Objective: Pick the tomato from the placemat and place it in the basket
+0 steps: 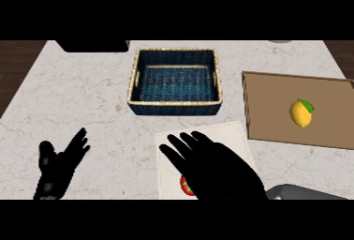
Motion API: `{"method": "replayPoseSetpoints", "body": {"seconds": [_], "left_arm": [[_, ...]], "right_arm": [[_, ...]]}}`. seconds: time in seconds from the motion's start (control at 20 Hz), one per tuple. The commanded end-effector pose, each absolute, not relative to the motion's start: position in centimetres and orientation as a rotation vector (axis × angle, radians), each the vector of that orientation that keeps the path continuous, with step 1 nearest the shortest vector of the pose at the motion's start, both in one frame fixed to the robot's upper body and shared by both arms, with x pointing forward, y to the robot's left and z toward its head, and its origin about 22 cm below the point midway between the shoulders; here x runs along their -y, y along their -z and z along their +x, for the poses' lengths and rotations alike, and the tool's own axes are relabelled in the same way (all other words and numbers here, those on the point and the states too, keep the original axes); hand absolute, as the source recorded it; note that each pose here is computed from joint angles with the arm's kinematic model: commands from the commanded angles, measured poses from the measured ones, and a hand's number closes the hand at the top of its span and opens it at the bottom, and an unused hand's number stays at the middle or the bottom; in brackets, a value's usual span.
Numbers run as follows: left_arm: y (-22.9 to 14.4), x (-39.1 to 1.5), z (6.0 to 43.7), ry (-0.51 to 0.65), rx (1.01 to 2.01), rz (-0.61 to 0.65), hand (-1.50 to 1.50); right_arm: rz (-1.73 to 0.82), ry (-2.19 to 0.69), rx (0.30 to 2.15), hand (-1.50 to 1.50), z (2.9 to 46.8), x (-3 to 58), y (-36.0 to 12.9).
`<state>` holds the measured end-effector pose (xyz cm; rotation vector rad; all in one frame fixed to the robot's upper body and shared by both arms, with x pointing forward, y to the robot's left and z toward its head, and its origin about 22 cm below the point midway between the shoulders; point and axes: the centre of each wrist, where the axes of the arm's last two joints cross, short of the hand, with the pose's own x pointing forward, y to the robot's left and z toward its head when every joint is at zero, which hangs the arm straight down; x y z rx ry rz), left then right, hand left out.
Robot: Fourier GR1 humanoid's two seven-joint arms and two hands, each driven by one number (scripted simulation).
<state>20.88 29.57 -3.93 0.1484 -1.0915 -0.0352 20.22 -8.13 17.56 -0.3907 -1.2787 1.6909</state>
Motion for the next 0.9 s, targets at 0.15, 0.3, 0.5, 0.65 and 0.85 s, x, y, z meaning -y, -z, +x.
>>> {"method": "replayPoseSetpoints", "body": {"seconds": [0.15, 0.3, 0.5, 0.65, 0.85], "left_arm": [[4.5, -28.9, 20.0, 0.036, 1.019, 0.158, 0.00], [4.4, -29.6, 20.0, 0.040, 0.998, 0.174, 0.00], [5.2, -29.2, 19.3, 0.030, 1.008, 0.139, 0.00], [3.4, -28.4, 20.0, 0.036, 1.017, 0.158, 0.00], [5.2, -30.1, 20.7, 0.030, 0.997, 0.152, 0.00]], "right_arm": [[-0.445, -1.691, 1.204, -1.50, 20.5, 7.1, -13.5], [-0.435, -1.686, 1.203, -1.50, 20.2, 9.3, -11.7], [-0.437, -1.674, 1.208, -1.50, 19.6, 7.6, -11.2], [-0.434, -1.676, 1.232, -1.50, 22.0, 9.5, -10.0], [-0.450, -1.665, 1.235, -1.50, 21.2, 6.2, -9.7]]}}
